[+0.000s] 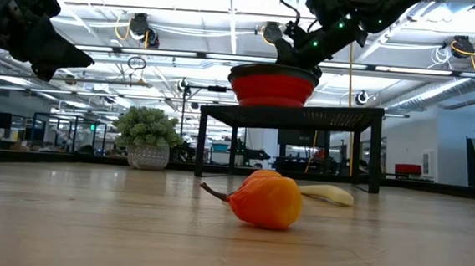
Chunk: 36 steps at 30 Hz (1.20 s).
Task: Pick & Place Fruit
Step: Put the green kiwi into the red strainer bowl on the shelf, then put the yellow knife on the shelf
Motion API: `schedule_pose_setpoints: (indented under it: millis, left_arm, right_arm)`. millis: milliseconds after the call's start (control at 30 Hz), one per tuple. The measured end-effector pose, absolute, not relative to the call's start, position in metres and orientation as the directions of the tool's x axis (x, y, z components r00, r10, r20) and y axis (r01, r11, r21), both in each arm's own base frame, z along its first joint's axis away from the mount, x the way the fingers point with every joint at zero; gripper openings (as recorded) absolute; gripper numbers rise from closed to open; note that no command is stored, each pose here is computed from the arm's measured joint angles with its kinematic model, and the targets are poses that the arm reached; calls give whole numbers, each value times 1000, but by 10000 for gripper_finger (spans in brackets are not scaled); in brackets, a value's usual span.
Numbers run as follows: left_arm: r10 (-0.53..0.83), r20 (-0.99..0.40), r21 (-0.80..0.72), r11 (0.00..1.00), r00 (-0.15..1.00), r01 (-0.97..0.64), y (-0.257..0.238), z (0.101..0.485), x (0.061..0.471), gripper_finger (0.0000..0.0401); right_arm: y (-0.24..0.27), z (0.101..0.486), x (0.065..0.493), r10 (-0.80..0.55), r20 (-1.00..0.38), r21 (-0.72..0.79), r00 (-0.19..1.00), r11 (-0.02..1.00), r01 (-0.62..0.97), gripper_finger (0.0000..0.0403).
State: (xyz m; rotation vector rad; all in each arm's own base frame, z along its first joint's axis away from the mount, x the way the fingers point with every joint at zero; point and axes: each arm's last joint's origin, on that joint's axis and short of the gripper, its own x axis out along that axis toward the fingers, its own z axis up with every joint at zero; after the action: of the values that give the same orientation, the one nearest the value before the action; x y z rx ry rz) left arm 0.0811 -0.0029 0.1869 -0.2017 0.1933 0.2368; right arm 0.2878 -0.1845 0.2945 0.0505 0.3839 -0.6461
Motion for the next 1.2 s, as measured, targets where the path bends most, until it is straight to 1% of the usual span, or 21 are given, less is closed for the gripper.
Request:
schedule_pose_setpoints:
  millis: [100, 233, 467, 700, 800, 1000, 1200]
  left_arm:
    - [212, -213, -175, 952, 954, -251, -3, 187, 81, 26]
    - [229, -211, -171, 948, 950, -267, -2, 187, 81, 26]
    - [246, -209, -168, 945, 946, -282, -2, 187, 81, 26]
    - [246, -209, -168, 945, 946, -282, -2, 187, 81, 26]
    - [246, -209, -168, 944, 946, -282, -2, 187, 81, 26]
    - [246, -209, -168, 944, 947, -282, -2, 187, 81, 26]
    - [246, -209, -168, 945, 946, -282, -2, 187, 81, 26]
  right_arm:
    - [-184, 294, 288, -576, -365, -71, 732, 801, 595, 214]
    - [-183, 294, 289, -536, -366, -53, 761, 828, 558, 227]
    - [-183, 294, 288, -533, -374, -53, 759, 829, 556, 251]
    - [-183, 294, 288, -535, -371, -54, 759, 828, 558, 264]
    - [-180, 301, 285, -538, -348, -57, 768, 829, 556, 267]
    - [-161, 327, 277, -526, -268, -51, 807, 844, 534, 258]
    - [-130, 348, 270, -463, -220, -48, 859, 884, 464, 225]
